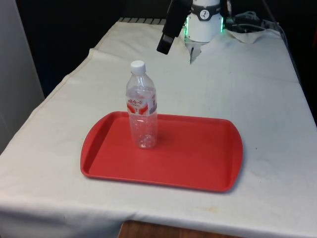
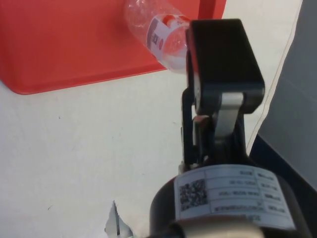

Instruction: Place the bottle upright on the tray.

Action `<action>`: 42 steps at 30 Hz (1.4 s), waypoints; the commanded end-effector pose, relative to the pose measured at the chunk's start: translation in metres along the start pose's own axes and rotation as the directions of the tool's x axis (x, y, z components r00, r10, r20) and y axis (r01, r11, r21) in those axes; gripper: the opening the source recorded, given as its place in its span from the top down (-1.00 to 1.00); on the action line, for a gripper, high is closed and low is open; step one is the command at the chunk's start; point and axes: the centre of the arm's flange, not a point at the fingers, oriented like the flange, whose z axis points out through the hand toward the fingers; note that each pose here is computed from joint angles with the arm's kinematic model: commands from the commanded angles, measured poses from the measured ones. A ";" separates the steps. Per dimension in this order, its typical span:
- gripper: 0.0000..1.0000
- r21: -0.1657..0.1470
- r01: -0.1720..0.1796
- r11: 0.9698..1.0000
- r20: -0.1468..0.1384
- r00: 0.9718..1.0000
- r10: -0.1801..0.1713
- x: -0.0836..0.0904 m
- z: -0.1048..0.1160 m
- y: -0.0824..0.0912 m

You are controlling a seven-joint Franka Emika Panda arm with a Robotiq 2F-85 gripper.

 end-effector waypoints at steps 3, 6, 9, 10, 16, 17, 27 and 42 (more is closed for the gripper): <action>-1.00 0.021 0.026 0.999 0.002 1.000 -0.026 0.003 -0.007 0.000; -1.00 0.007 0.026 1.000 -0.004 1.000 -0.026 0.004 -0.005 0.001; -1.00 0.028 0.056 0.998 -0.003 0.998 -0.056 0.006 -0.012 0.001; -1.00 0.030 0.061 0.998 -0.004 0.998 -0.060 0.007 -0.013 0.001; -1.00 0.036 0.088 0.995 -0.011 0.996 -0.087 0.010 -0.016 0.001; -1.00 0.040 0.098 0.994 -0.013 0.995 -0.098 0.011 -0.018 0.001; -1.00 0.052 0.155 0.987 -0.023 0.988 -0.154 0.015 -0.024 0.002; -1.00 0.050 0.206 0.977 -0.027 0.978 -0.205 0.026 -0.028 0.004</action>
